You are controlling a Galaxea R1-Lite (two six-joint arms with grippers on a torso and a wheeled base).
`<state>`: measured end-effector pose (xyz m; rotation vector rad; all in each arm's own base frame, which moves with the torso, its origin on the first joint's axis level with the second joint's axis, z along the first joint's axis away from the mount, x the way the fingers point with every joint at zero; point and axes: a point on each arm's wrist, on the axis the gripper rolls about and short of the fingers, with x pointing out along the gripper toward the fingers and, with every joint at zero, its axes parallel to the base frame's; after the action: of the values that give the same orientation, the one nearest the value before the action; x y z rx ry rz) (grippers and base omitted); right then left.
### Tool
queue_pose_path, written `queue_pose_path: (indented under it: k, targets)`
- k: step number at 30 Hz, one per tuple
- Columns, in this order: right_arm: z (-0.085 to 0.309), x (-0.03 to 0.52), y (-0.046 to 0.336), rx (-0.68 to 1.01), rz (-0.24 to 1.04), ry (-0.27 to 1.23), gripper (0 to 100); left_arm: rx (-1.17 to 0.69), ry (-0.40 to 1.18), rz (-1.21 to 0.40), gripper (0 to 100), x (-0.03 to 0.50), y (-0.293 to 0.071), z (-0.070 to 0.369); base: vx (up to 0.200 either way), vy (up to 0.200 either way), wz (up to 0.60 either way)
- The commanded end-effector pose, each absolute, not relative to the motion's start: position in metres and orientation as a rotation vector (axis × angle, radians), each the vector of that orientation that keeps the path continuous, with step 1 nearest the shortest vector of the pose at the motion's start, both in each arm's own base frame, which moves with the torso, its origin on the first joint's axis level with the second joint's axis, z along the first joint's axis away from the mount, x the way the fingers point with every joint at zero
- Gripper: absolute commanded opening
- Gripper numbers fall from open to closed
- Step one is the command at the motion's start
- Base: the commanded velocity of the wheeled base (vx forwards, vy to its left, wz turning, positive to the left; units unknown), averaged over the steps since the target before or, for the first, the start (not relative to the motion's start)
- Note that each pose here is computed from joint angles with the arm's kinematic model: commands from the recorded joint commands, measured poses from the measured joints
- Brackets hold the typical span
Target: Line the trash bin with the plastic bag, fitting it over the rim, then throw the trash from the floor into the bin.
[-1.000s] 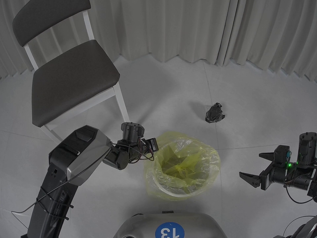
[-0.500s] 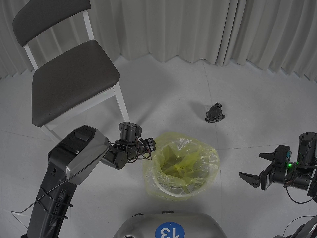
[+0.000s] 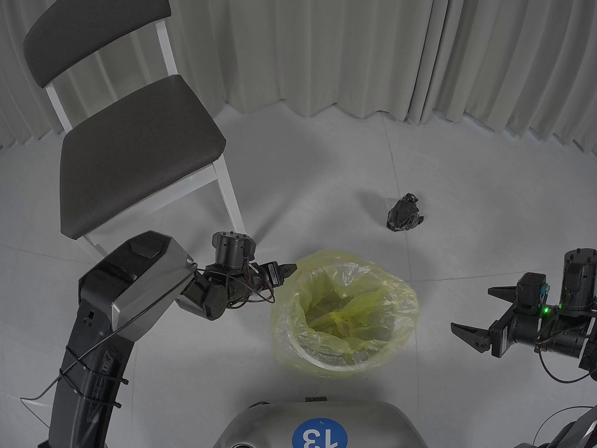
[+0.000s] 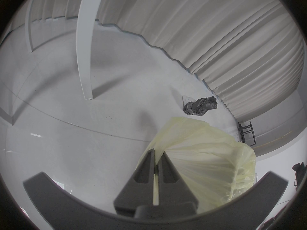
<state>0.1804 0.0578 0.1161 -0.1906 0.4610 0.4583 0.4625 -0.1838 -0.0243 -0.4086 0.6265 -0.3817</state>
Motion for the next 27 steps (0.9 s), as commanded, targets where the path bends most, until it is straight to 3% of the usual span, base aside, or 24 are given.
queue_pose_path:
  k: [1, 27]
  targets:
    - [0.116, 0.18, 0.058, -0.192, 0.459, 0.462, 100, -0.394, 0.62, -0.373, 100, 0.457, -0.174, -0.019, 0.0, 0.0, 0.0]
    - [0.108, 0.184, 0.058, -0.194, 0.46, 0.504, 100, -0.281, 0.689, -0.402, 100, 0.474, -0.186, -0.077, 0.0, 0.0, 0.0]
